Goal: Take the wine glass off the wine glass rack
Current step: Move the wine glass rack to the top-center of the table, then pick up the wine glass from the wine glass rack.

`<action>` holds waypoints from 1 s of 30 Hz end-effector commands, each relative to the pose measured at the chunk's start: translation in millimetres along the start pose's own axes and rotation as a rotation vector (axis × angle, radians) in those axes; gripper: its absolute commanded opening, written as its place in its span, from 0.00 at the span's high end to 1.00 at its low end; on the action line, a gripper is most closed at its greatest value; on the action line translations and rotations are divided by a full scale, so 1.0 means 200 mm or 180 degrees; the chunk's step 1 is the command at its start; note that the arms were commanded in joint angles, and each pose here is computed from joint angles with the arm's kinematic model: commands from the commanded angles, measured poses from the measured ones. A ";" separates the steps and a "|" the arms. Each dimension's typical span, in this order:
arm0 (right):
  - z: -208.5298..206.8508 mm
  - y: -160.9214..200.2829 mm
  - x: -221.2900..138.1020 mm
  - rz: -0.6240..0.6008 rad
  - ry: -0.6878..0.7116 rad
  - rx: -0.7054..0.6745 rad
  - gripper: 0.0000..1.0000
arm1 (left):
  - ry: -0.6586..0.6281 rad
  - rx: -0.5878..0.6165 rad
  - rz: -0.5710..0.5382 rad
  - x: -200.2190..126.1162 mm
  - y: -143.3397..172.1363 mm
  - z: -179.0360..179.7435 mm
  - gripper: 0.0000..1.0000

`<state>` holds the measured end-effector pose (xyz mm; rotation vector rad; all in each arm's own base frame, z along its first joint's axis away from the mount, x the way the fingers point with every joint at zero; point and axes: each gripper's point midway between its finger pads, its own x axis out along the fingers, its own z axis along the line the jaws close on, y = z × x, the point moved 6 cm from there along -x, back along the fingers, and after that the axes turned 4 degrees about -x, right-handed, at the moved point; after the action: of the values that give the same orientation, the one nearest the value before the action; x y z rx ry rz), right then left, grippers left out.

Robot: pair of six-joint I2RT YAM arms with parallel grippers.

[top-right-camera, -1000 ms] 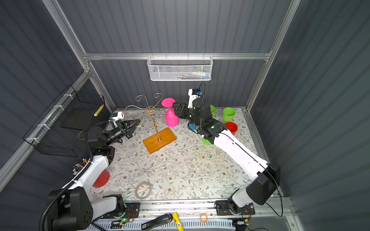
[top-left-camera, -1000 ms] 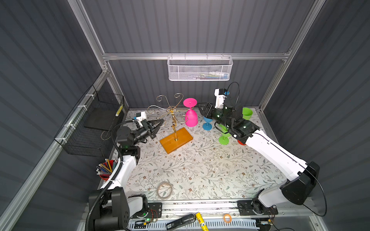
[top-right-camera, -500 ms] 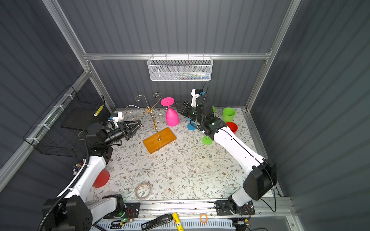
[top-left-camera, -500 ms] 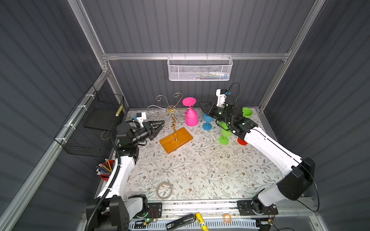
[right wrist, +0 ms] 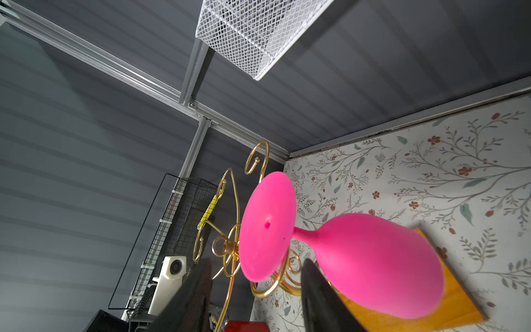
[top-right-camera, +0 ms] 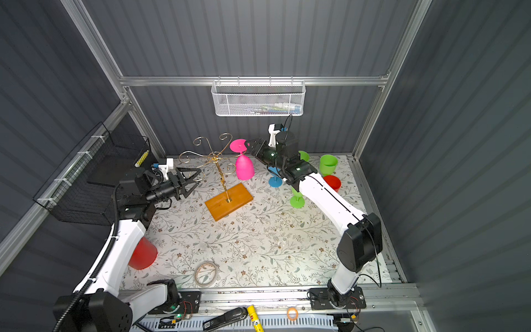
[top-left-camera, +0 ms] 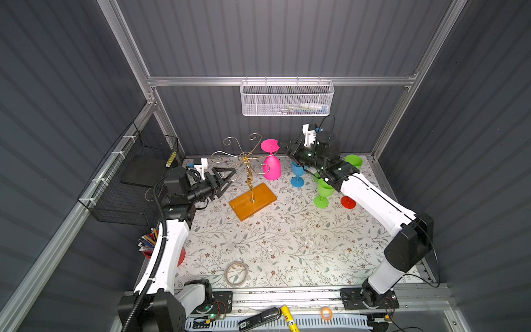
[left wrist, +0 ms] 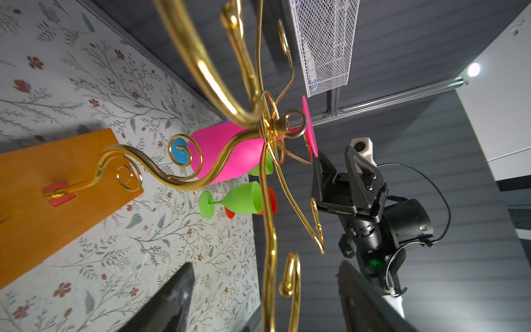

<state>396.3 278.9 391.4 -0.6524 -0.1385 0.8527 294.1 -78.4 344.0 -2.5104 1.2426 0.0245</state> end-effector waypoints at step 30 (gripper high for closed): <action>-0.02 -0.04 0.09 -0.0090 0.0006 0.0213 0.58 | -0.0238 0.0265 -0.0070 -0.06 0.02 -0.04 0.22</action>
<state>408.9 286.2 389.2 -0.5897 -0.1121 0.8514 286.2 -74.3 337.8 -2.4582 1.1822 0.1203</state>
